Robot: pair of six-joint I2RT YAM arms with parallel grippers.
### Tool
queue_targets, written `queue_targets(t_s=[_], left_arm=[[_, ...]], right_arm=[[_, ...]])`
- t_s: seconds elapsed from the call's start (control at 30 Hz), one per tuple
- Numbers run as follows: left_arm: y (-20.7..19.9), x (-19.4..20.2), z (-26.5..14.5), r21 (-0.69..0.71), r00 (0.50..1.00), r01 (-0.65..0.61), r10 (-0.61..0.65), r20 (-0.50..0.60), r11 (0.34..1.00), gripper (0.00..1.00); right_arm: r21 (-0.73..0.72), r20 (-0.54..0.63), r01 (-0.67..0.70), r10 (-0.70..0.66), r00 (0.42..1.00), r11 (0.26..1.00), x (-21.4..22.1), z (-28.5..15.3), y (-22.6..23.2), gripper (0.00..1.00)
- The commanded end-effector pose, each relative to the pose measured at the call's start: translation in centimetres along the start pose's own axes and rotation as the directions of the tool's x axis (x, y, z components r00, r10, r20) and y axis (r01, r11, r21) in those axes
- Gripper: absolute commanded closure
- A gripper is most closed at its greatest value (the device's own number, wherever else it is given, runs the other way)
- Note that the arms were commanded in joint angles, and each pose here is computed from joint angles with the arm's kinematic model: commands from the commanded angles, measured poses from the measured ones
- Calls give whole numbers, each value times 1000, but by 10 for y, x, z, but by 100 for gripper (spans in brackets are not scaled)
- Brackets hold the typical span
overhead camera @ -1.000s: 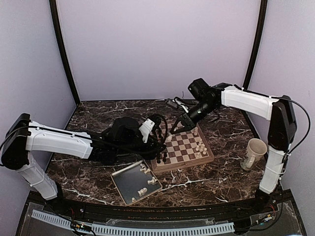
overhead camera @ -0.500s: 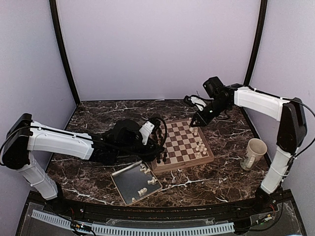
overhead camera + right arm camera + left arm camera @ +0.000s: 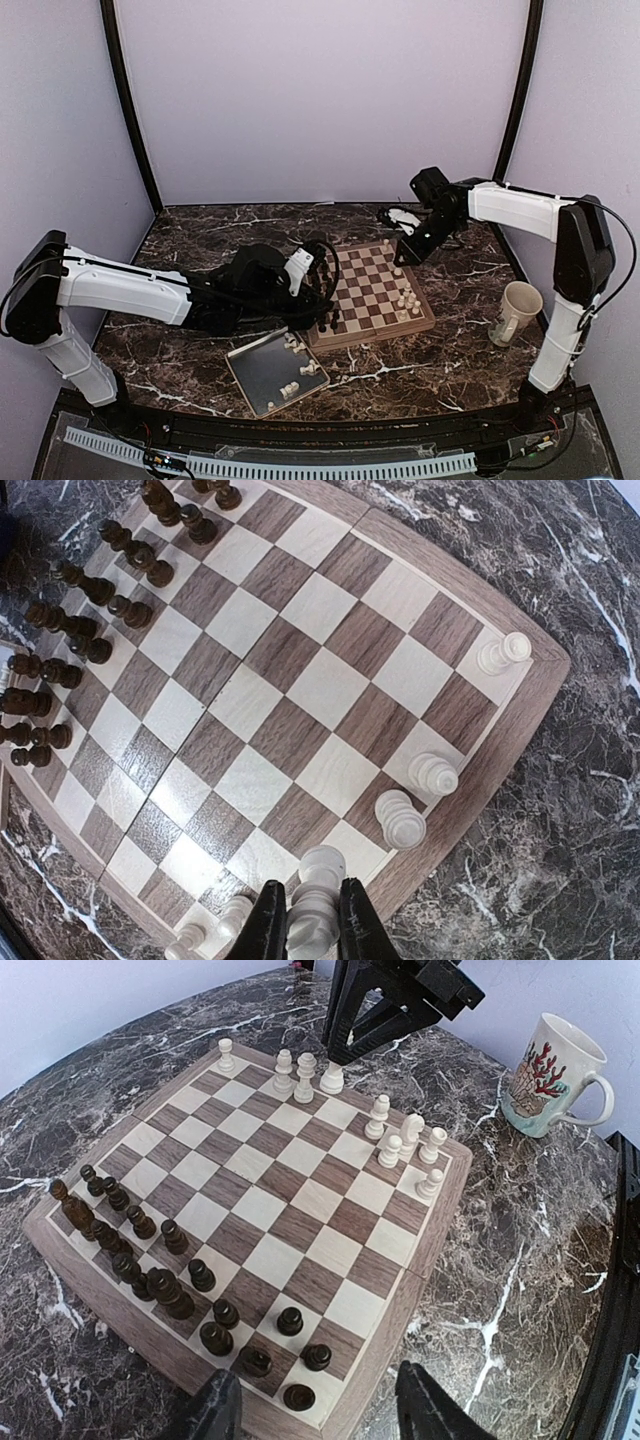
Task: Set up the chess pieces on the board
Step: Place the king on e1.
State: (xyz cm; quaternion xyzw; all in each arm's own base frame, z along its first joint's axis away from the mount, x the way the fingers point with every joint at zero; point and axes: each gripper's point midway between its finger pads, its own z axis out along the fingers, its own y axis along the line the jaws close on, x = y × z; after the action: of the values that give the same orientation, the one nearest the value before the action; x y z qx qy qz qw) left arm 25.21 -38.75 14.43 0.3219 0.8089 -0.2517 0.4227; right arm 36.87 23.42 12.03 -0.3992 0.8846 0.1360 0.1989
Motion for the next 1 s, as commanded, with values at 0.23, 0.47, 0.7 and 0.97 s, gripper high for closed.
queue_targets(t_s=[0.23, 0.47, 0.7, 0.97], left_arm=[[-4, -6, 3, 8, 1000, 5, -5, 2, 1000, 46], [-4, -4, 3, 8, 1000, 8, -8, -3, 1000, 46], [-4, -4, 5, 11, 1000, 9, -9, -4, 1000, 46], [-5, -2, 6, 13, 1000, 8, -8, -9, 1000, 46]], right_arm=[[35, -69, 2, 1, 998, 999, 22, 16, -10, 92], [29, -83, 0, 3, 997, 1000, 26, 25, -11, 92], [34, -94, -1, 4, 996, 999, 28, 34, -14, 91], [52, -104, -8, 13, 994, 999, 31, 33, -18, 74]])
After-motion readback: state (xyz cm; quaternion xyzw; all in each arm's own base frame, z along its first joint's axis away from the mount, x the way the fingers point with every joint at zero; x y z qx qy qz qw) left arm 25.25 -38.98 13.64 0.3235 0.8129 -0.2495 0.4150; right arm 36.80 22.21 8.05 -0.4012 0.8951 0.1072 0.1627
